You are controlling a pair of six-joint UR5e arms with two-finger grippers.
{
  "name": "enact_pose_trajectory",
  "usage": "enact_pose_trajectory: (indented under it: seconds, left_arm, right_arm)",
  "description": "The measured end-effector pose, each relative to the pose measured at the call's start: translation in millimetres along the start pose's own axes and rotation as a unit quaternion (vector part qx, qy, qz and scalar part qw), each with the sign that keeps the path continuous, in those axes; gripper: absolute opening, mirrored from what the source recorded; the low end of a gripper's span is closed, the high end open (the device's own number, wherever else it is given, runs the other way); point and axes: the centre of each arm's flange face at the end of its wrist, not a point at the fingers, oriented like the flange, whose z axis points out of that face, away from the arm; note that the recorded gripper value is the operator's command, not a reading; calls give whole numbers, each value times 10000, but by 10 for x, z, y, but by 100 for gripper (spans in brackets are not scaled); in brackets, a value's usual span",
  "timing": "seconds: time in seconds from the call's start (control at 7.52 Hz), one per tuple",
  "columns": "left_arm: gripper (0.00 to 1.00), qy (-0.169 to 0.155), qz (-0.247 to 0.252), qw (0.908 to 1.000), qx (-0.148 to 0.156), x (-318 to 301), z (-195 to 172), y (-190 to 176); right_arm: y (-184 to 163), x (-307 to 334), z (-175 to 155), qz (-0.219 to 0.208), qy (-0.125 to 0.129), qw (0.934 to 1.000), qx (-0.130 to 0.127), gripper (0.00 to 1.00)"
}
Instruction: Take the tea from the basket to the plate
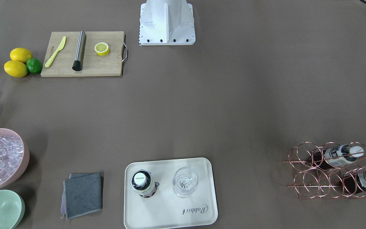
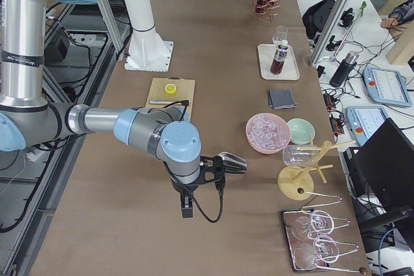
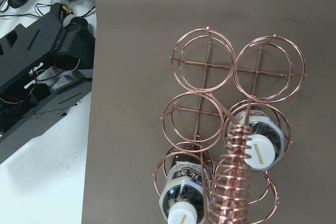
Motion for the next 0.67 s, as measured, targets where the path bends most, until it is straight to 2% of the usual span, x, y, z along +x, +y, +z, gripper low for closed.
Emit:
enact_pose_trajectory:
  seconds: [0.13,0.27,0.4,0.53,0.67]
  left_arm:
    - [99,8,-260,9996,59,-6,-50,91]
    - [99,195,-863,9955,327,50,-49,220]
    - [99,345,-1714,9829,572,110,-97,415]
    - [98,334,-2332,9690,743,150,-151,569]
    - [98,226,-3032,9485,890,146,-261,723]
  right_arm:
    - [21,9,18,25,-11,10000,-12,100]
    - [23,16,29,36,-17,10000,-21,100]
    - [22,19,32,37,-16,10000,-25,100]
    - [22,19,32,34,-16,10000,-30,100]
    - [34,21,42,57,-28,10000,-52,100]
